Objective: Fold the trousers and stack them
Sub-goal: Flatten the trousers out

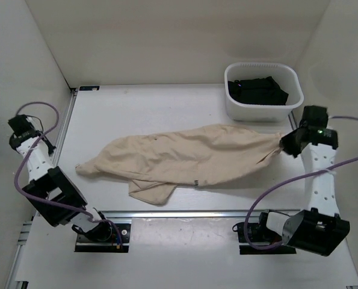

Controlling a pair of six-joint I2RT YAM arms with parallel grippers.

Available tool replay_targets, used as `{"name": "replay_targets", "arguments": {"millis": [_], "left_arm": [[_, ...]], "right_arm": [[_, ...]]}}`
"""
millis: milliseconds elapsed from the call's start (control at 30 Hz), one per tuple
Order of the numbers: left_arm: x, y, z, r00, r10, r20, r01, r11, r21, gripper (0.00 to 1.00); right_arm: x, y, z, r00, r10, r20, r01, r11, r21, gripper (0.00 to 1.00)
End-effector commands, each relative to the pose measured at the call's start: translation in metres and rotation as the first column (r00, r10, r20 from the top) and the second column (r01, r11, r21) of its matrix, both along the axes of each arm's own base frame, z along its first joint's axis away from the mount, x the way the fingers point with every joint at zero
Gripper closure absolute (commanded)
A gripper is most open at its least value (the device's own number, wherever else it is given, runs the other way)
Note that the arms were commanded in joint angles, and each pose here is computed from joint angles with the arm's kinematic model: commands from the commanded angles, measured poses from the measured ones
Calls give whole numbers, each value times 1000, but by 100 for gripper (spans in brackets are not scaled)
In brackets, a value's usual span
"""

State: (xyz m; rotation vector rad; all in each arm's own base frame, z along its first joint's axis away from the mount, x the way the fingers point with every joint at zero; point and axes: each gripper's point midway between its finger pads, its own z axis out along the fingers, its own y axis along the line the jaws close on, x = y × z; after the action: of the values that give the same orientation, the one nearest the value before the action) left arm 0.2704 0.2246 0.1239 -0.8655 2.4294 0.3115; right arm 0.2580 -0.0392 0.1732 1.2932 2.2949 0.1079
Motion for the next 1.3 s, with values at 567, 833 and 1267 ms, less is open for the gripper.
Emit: {"name": "replay_targets", "arguments": {"millis": [567,833,1267], "left_arm": [[-43,-171,-10,915,-403,-13,386,885,-260,3],[22,-163,-3,895,-445,41,439,859,-263,0],[-2,-78,19,981,-174,89,190,957,-220,0]], "right_arm": [[-15,12,20,971,226,75,-213,965,-156,2],[32,252,22,273,961,-37,-915,248,-317,2],[-2,557,-42,-373,928,-20,-856,-352,-379,2]]}}
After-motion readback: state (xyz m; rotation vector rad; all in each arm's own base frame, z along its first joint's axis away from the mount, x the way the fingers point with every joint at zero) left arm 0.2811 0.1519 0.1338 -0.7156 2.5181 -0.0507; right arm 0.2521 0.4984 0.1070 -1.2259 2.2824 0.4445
